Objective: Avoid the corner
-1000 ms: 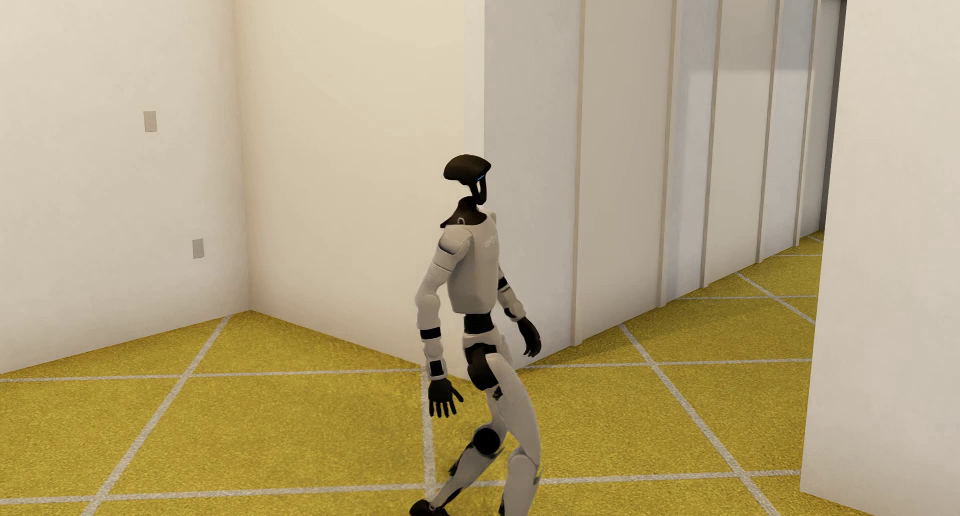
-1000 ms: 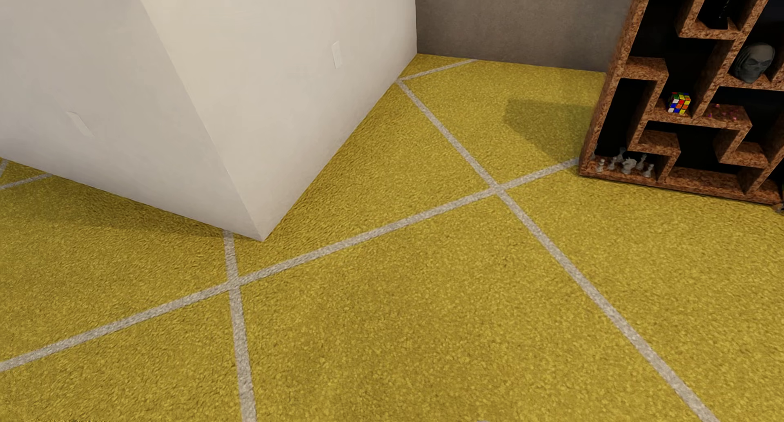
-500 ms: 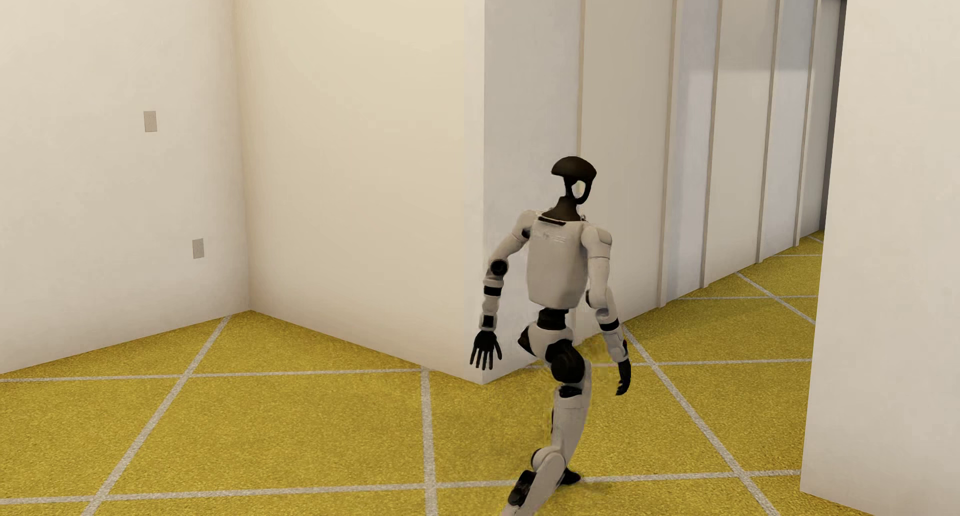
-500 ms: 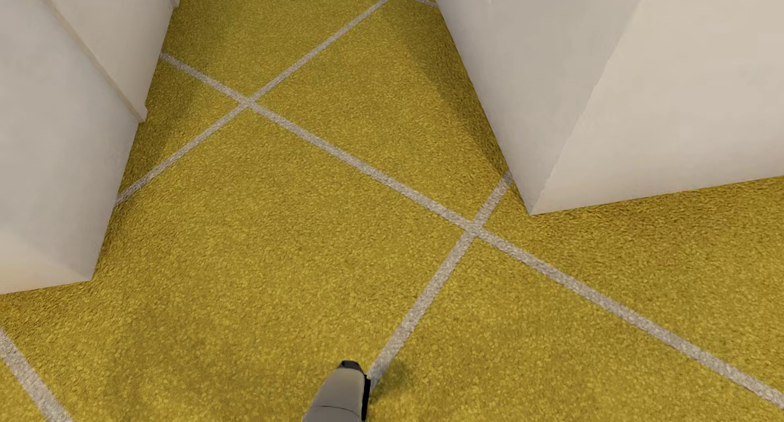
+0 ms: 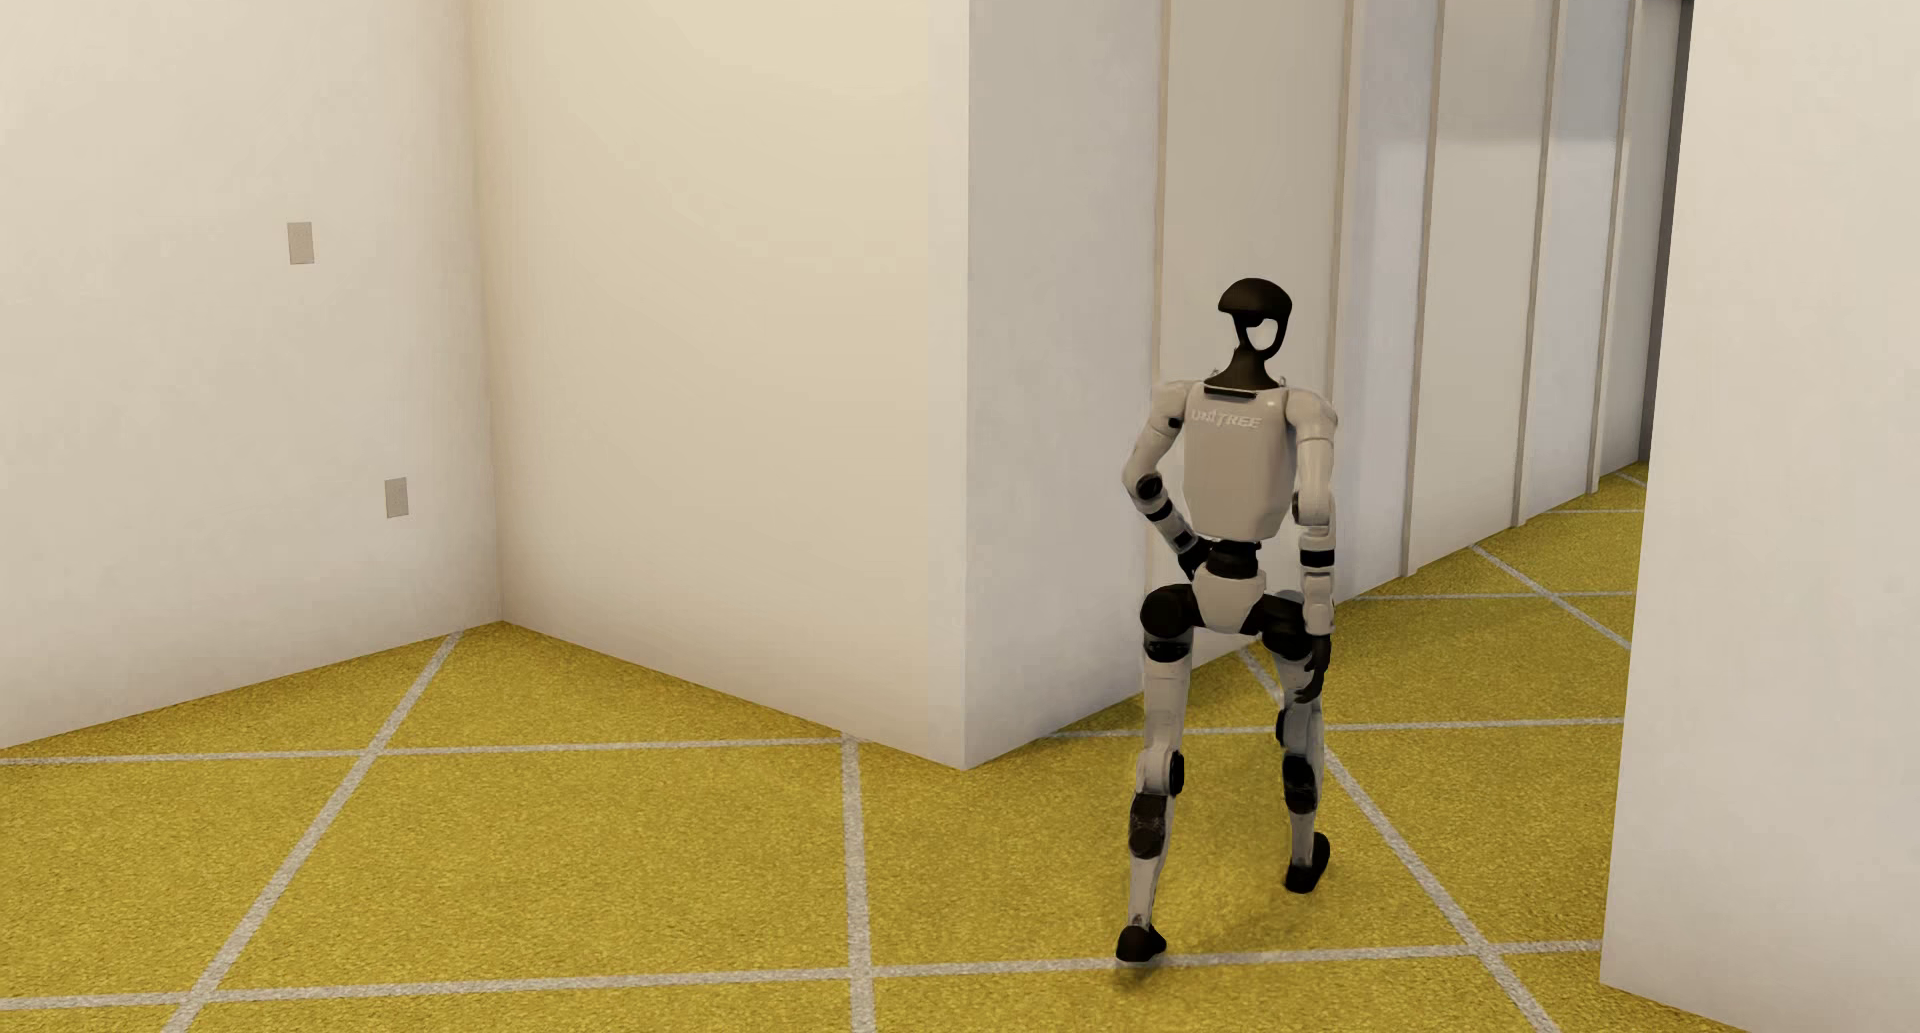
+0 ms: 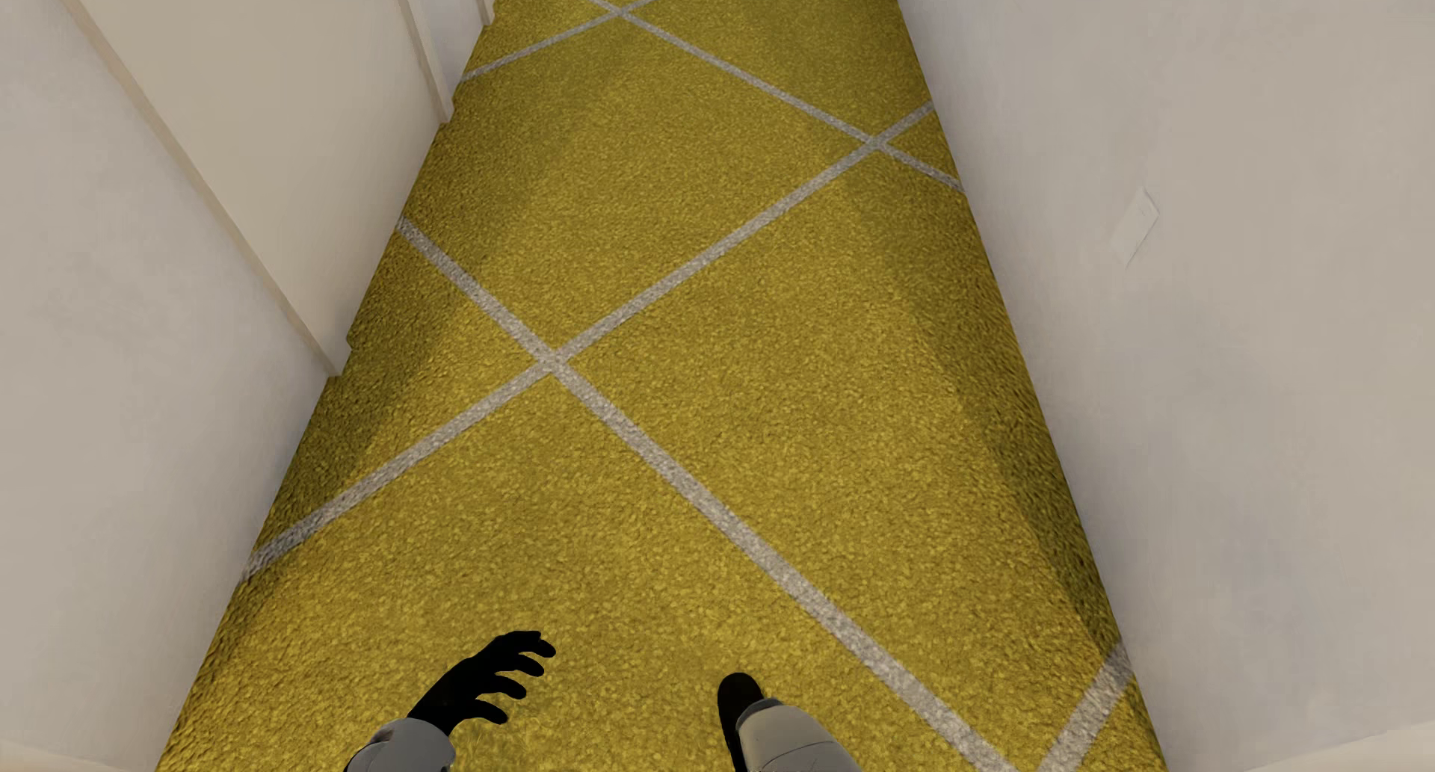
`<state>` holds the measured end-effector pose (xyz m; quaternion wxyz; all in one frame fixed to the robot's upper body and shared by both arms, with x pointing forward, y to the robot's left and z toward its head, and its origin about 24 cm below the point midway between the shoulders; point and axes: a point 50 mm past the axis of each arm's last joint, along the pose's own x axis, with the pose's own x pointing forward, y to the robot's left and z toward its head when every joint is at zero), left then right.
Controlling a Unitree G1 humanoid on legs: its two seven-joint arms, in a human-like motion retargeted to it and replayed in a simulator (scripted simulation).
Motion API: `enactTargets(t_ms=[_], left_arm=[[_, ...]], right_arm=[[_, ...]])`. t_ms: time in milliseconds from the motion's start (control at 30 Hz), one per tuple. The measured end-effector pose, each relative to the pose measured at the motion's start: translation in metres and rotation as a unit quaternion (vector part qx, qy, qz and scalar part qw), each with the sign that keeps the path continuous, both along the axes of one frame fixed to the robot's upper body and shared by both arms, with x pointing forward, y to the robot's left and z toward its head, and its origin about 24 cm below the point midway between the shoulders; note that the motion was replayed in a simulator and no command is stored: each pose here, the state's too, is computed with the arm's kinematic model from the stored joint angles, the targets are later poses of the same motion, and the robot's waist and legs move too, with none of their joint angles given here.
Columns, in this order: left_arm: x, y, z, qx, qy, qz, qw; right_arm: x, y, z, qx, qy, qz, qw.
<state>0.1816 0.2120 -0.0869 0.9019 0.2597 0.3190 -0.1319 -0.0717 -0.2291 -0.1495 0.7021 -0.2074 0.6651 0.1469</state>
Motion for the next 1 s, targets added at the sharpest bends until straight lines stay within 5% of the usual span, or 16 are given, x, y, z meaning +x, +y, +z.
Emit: enactTargets(t_ms=[167, 400, 500, 633, 867, 1000], left_arm=[[-0.036, -0.002, -0.026, -0.003, 0.071, 0.02, 0.997], [-0.216, -0.006, -0.075, 0.05, 0.367, -0.044, 0.928], [-0.268, -0.012, -0.07, 0.05, 0.432, -0.065, 0.898], [-0.295, -0.013, -0.066, 0.06, 0.471, -0.094, 0.875], [-0.124, -0.021, -0.063, 0.019, 0.226, -0.061, 0.972], [-0.012, -0.002, -0.014, -0.001, 0.034, 0.01, 0.999]], right_arm=[[0.004, 0.001, -0.006, -0.006, 0.012, 0.002, 1.0], [0.177, 0.035, 0.028, 0.075, -0.297, -0.012, 0.952], [0.232, 0.027, 0.061, 0.072, -0.398, -0.002, 0.915], [0.2, 0.018, 0.034, 0.05, -0.329, -0.049, 0.942], [0.036, 0.013, -0.013, 0.008, -0.03, -0.013, 0.999], [-0.009, 0.004, -0.005, -0.005, 0.027, -0.014, 1.0]])
